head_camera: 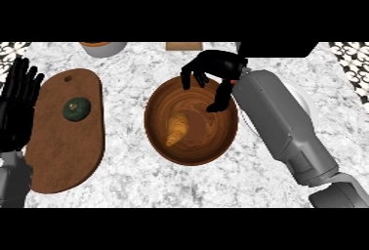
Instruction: Pick the croissant from the plate and place it in the bowl
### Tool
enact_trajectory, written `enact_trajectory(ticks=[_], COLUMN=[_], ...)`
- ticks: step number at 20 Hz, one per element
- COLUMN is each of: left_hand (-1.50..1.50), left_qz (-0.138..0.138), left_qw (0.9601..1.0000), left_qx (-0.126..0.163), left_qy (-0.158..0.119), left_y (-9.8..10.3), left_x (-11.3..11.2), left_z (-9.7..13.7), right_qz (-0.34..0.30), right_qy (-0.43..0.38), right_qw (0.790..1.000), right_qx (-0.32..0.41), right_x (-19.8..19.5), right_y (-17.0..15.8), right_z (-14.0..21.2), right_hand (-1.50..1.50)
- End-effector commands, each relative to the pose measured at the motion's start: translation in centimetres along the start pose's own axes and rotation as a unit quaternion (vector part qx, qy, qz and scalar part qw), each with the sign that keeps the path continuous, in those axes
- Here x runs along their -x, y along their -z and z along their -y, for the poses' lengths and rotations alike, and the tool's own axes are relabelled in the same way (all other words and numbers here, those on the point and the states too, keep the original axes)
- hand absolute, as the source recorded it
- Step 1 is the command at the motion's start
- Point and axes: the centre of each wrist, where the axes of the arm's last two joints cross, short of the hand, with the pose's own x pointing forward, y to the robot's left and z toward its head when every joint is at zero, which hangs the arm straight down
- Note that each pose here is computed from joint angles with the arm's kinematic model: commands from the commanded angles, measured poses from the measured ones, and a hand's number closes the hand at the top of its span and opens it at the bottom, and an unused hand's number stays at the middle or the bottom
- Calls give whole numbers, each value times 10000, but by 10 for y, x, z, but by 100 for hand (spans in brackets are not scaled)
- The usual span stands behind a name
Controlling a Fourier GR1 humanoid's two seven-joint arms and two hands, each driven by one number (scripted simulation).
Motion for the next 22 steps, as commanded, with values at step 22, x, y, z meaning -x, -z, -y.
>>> enact_trajectory(ticks=[22], left_hand=[0], left_qz=[159], left_qw=[9994], left_qx=[297], left_qy=[-91], left_y=[8], left_x=[-3], left_z=[14], right_qz=[-249], right_qy=[3088], right_qw=[9086], right_qx=[2800], right_x=[76], right_y=[-103], right_z=[56], right_hand=[-150])
